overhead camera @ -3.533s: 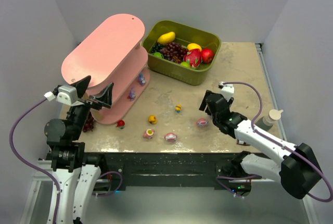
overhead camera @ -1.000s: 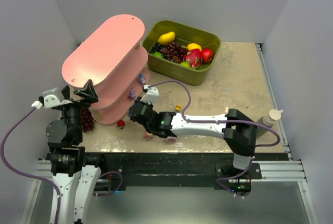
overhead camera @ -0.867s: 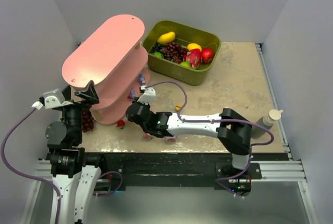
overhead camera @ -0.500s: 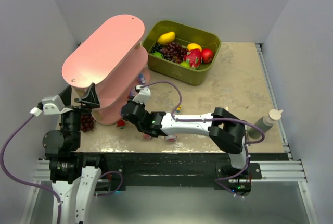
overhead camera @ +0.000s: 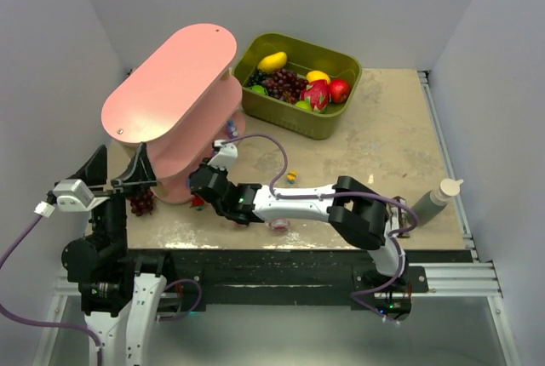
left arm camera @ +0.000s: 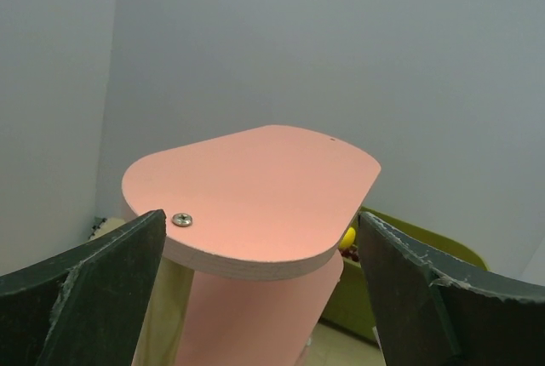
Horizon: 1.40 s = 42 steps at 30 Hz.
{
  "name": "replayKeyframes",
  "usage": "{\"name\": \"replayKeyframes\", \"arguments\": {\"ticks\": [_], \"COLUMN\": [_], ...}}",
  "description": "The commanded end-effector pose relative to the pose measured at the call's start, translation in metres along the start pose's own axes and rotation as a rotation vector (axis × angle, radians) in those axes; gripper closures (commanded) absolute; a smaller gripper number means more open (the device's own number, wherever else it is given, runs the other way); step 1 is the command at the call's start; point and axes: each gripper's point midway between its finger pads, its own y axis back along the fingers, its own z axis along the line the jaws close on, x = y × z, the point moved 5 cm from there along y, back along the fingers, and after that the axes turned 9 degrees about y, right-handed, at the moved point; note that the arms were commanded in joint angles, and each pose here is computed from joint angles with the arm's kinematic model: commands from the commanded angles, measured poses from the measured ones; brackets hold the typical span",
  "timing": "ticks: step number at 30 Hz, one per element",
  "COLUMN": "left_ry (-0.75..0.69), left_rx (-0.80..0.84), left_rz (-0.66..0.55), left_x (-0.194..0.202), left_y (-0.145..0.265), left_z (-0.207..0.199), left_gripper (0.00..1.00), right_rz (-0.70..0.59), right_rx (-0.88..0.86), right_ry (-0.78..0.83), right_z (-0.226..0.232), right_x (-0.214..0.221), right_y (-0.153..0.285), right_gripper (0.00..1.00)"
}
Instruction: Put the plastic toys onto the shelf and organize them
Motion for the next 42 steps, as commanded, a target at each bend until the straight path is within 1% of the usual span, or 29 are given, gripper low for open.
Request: {"name": "replayKeyframes", "arguments": {"ticks": [1, 7, 13, 17, 24, 33, 42], "left_ry": [0.004, 0.000, -0.002, -0.002, -0.002, -0.001, -0.002], "left_rx": [0.000, -0.014, -0.036, -0.045, -0.066, -0.088, -0.101], "left_rz": [-0.065, -0.070, -0.074, -0.073, -0.077, -0.078, -0.077], "left_x": [-0.012, -0.013, -0.013, -0.013, -0.013, -0.013, -0.012], "left_y": [0.000, 0.000, 0.000, 0.000, 0.000, 0.001, 0.001], "left_z": [-0.002, 0.000, 0.003, 0.004, 0.007, 0.010, 0.012], "left_gripper": [0.02, 0.02, 0.01, 0.01, 0.00, 0.00, 0.01], "right_rz": [-0.095, -0.098, -0.119, -0.115, -0.114, -0.134, -0.136], "right_rx": [-0.018, 0.017, 0.076, 0.083, 0.141, 0.198, 0.197], "right_ry": [-0.097, -0.131, -0.136, -0.112, -0.059, -0.036, -0.006], "right_z": [0.024, 0.023, 0.019, 0.020, 0.019, 0.021, 0.028], "right_x": [-0.021, -0.010, -0.009, -0.003, 0.007, 0.003, 0.005], "right_y": [0.001, -0.006, -0.008, -0.014, -0.017, -0.016, -0.017], "right_gripper": [1.00, 1.00, 1.00, 1.00, 1.00, 1.00, 1.00]}}
